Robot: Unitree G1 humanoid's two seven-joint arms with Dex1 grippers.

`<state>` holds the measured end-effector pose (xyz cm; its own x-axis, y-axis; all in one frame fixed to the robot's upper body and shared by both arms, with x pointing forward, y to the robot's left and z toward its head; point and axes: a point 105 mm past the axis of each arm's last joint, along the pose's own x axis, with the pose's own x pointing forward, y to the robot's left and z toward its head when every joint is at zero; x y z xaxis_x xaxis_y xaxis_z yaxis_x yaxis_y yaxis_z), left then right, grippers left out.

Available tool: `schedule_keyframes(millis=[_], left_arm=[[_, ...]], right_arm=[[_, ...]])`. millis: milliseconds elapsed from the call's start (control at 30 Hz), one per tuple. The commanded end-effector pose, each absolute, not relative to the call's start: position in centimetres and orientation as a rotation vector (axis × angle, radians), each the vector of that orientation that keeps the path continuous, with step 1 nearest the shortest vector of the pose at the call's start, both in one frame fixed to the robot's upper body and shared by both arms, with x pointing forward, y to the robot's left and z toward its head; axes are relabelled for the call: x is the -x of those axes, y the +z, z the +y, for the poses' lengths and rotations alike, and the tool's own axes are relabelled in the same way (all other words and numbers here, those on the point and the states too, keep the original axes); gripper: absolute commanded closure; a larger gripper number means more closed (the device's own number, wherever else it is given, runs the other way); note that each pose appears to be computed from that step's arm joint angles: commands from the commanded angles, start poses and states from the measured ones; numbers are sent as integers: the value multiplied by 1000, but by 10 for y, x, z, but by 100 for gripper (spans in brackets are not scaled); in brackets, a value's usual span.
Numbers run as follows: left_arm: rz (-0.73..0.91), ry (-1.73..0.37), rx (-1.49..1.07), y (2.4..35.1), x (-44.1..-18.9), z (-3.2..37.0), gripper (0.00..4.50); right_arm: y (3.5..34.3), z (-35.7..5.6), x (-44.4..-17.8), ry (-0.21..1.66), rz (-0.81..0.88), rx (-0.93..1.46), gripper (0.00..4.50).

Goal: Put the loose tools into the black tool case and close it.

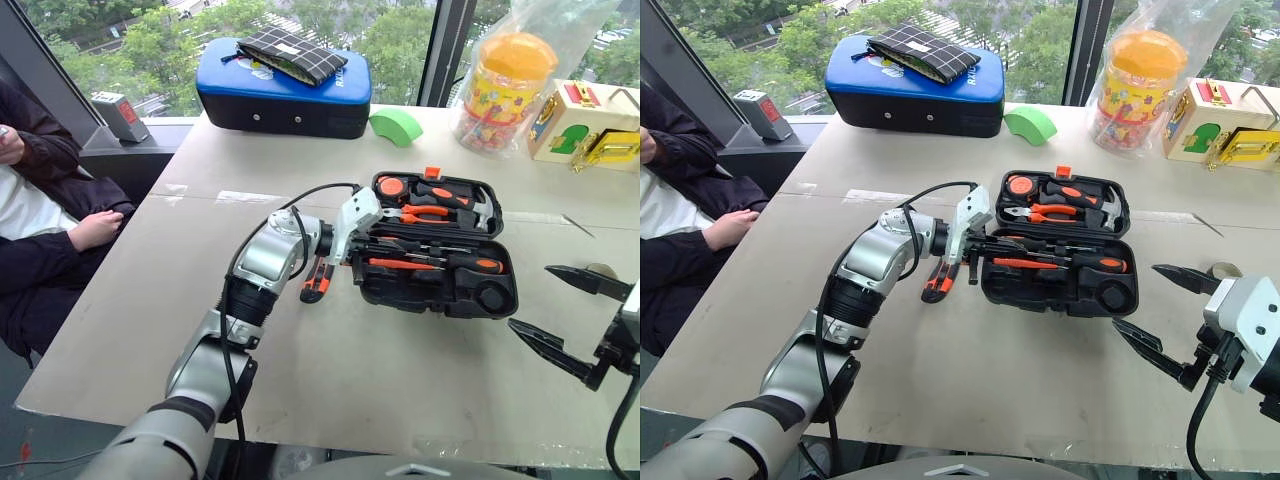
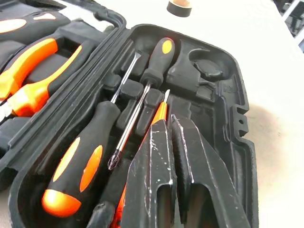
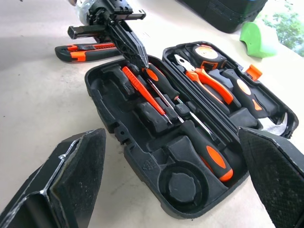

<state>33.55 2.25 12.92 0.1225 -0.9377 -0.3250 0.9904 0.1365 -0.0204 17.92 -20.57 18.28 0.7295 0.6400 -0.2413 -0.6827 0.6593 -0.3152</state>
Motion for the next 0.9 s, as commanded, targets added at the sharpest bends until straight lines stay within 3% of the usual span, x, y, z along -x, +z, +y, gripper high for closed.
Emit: schedule_keyframes(millis=[33,400,533,700,900], left_arm=[[230,-1443,-225,137,-329,13,439],[327,-1298,-326,93,-340,8,439],[395,-1339,-353,77,-330,11,439],[458,-1385,-317,72,-317,16,439],[455,-1344,-257,79,-325,16,439]], right_arm=[[185,-201,-178,758,94,410,0],[183,-200,-177,757,94,402,0],[182,-200,-176,757,97,401,0],[180,-200,-174,756,103,397,0],[179,-200,-175,762,103,393,0]])
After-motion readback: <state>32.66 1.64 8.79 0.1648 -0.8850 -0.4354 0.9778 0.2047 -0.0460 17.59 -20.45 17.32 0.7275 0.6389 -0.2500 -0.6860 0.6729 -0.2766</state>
